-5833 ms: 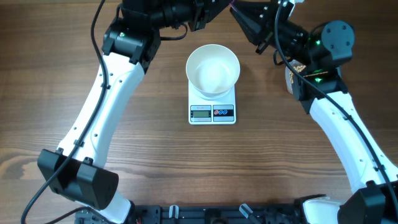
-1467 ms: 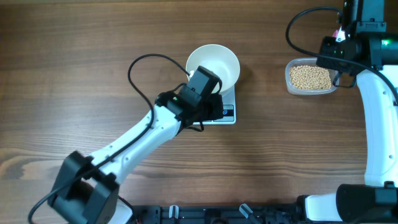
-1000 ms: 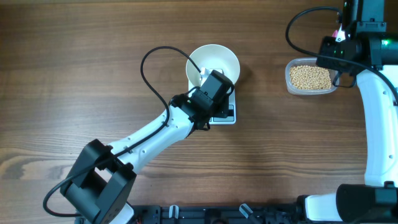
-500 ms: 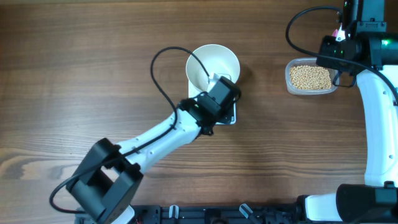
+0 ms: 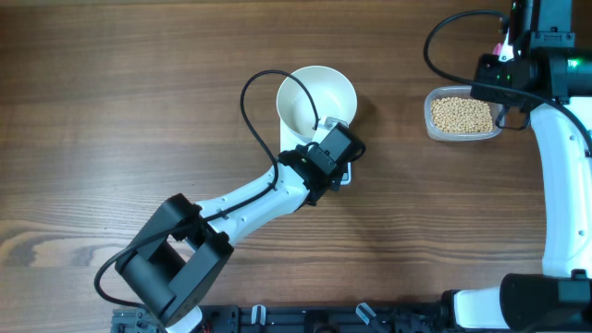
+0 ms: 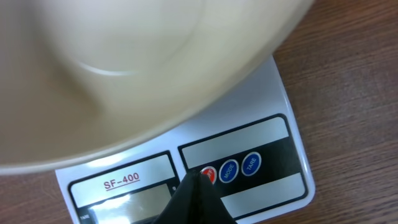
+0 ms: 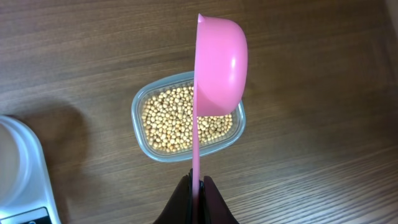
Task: Scoop item into bowl and weigh 150g on scale
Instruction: 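Move the left gripper down to the scale's buttons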
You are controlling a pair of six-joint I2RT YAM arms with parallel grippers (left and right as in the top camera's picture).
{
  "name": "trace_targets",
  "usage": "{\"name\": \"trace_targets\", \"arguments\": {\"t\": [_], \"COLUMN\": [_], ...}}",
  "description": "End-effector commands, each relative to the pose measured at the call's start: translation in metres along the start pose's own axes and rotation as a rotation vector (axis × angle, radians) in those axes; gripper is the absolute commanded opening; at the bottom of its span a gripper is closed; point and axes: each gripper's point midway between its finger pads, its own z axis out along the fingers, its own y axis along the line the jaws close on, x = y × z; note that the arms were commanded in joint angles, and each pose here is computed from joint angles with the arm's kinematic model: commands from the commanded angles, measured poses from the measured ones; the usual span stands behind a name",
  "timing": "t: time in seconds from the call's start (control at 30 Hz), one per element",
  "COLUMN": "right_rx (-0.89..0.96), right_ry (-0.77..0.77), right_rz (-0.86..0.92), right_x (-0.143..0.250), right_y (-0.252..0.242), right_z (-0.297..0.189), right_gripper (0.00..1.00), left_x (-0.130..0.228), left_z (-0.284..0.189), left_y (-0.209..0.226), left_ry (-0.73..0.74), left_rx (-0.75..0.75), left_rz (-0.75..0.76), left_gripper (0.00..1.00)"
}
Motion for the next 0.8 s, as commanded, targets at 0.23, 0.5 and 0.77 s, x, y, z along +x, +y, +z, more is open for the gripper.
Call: {"name": "trace_targets", "arguments": {"t": [0.23,0.5,0.77], "right_rx": [0.016,0.023,0.023], "right_ry": [0.014,0.035,0.043], "right_rz": [-0.033,-0.054,-0.066], "right_x": [0.002,0.007,0.009], "right_y": [-0.002,-0.003,-0.003], "right_z": [0.003,0.003,0.003], "right_gripper": [0.04,0.04,0.04], "left_x": [0.008,0.009,0.012], "left_z": [0.004,-0.01,-0.042], "left_y": [-0.01,-0.019,-0.006], "left_ry": [0.038,0.053,0.089], "left_rx": [0.083,0.166,0.2], "left_rz": [0.118,0.111,0.088], "left_gripper": [0.04,0.04,0.04]}}
